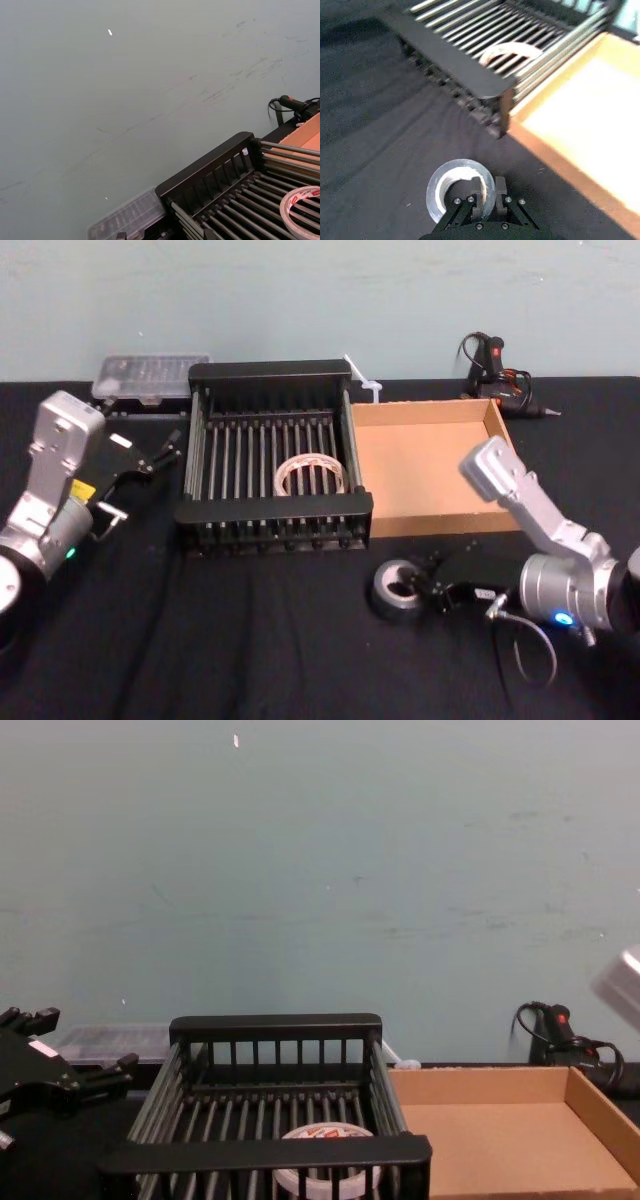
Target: Pick up the white tape and place it into the black box , Pick up the silver tape and place it into the brown box.
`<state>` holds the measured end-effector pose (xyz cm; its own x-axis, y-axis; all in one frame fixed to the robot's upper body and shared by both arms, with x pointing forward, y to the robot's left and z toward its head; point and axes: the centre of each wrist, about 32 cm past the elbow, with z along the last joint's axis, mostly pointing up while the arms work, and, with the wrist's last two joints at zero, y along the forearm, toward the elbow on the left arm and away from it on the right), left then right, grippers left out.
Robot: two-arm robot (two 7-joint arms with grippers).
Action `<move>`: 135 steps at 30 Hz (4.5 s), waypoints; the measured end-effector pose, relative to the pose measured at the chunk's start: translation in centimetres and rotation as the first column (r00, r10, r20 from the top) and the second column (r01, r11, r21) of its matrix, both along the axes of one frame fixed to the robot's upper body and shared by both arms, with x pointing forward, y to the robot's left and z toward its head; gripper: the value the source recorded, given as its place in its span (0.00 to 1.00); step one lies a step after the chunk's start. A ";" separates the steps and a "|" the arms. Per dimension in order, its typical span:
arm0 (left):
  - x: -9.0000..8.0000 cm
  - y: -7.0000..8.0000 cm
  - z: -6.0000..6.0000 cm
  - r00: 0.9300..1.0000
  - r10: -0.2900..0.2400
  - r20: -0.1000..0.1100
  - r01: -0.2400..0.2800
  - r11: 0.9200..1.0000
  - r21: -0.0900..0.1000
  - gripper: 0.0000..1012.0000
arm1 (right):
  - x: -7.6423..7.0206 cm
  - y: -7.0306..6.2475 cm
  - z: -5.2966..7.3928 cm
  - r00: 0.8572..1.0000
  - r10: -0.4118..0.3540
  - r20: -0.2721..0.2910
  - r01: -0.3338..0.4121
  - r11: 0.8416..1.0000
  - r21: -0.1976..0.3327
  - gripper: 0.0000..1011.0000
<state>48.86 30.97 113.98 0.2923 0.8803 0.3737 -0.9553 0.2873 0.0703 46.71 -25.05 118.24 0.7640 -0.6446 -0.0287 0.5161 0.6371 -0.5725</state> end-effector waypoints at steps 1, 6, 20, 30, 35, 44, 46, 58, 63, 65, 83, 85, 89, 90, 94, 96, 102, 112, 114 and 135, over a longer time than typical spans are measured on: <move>0.0 0.0 0.0 1.000 0.000 0.000 0.000 1.000 0.000 0.99 | 0.1 -0.1 0.1 1.000 -0.009 0.005 0.009 1.000 0.002 0.17; 0.0 0.0 0.0 1.000 0.000 0.000 0.000 1.000 0.000 0.99 | 0.9 -0.5 0.7 0.996 -0.074 0.043 0.073 0.997 0.016 0.17; 0.0 0.0 0.0 1.000 0.000 0.000 0.000 1.000 0.000 0.99 | 3.4 -1.5 2.4 0.969 -0.217 0.122 0.211 0.976 0.057 0.17; 0.0 0.0 0.0 1.000 0.000 0.000 0.000 1.000 0.000 0.99 | 5.6 -1.5 2.9 0.948 -0.283 0.144 0.279 0.959 0.047 0.17; 0.0 0.0 0.0 1.000 0.000 0.000 0.000 1.000 0.000 0.99 | 6.7 -1.4 2.8 0.939 -0.311 0.145 0.309 0.950 0.038 0.17; 0.0 0.0 0.0 1.000 0.000 0.000 0.000 1.000 0.000 0.99 | 8.0 -1.5 2.5 0.921 -0.364 0.135 0.365 0.931 0.022 0.17; 0.0 0.0 0.0 1.000 0.000 0.000 0.000 1.000 0.000 0.99 | 8.1 -1.6 2.5 0.919 -0.370 0.135 0.371 0.928 0.021 0.17; 0.0 0.0 0.0 1.000 0.000 0.000 0.000 1.000 0.000 0.99 | 8.2 -1.5 2.5 0.919 -0.370 0.135 0.371 0.928 0.020 0.17; 0.0 0.0 0.0 1.000 0.000 0.000 0.000 1.000 0.000 0.99 | 8.2 -1.5 2.5 0.919 -0.369 0.135 0.370 0.929 0.020 0.21; 0.0 0.0 0.0 1.000 0.000 0.000 0.000 1.000 0.000 0.99 | 8.1 -1.5 2.5 0.920 -0.369 0.135 0.370 0.929 0.020 0.27; 0.0 0.0 0.0 1.000 0.000 0.000 0.000 1.000 0.000 0.99 | 8.1 -1.5 2.5 0.920 -0.367 0.136 0.368 0.930 0.020 0.81; 0.0 0.0 0.0 1.000 0.000 0.000 0.000 1.000 0.000 0.99 | 8.1 -1.5 2.5 0.920 -0.367 0.136 0.368 0.930 0.020 0.87; 0.0 0.0 0.0 1.000 0.000 0.000 0.000 1.000 0.000 0.99 | 8.1 -1.5 2.5 0.920 -0.367 0.135 0.368 0.930 0.020 0.97; 0.0 0.0 0.0 1.000 0.000 0.000 0.000 1.000 0.000 0.99 | 8.1 -1.5 2.5 0.920 -0.367 0.135 0.368 0.930 0.020 0.99; 0.0 0.0 0.0 1.000 0.000 0.000 0.000 1.000 0.000 0.99 | 8.0 -1.6 2.5 0.919 -0.368 0.143 0.368 0.929 0.022 0.99; 0.0 0.0 0.0 1.000 0.000 0.000 0.000 1.000 0.000 0.99 | 7.8 -1.7 2.5 0.909 -0.379 0.173 0.381 0.924 0.028 0.99; 0.0 0.0 0.0 1.000 0.000 0.000 0.000 1.000 0.000 0.99 | 6.8 -2.0 2.1 0.841 -0.439 0.316 0.438 0.896 0.079 0.99; 0.0 0.0 0.0 1.000 0.000 0.000 0.000 1.000 0.000 0.99 | 4.7 -2.0 -1.2 0.659 -0.475 0.583 0.504 0.854 0.126 0.99; 0.0 0.0 0.0 1.000 0.000 0.000 0.000 1.000 0.000 0.99 | 4.4 -2.2 -1.7 0.645 -0.475 0.598 0.509 0.851 0.128 0.99; 0.0 0.0 0.0 1.000 0.000 0.000 0.000 1.000 0.000 0.99 | 3.2 -3.5 -3.7 0.630 -0.500 0.595 0.548 0.828 0.115 0.99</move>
<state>48.86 30.97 113.98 0.2923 0.8803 0.3737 -0.9552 0.2873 0.0703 49.89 -28.54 114.54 0.1434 -0.9230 0.3570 0.9894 0.1247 -0.0751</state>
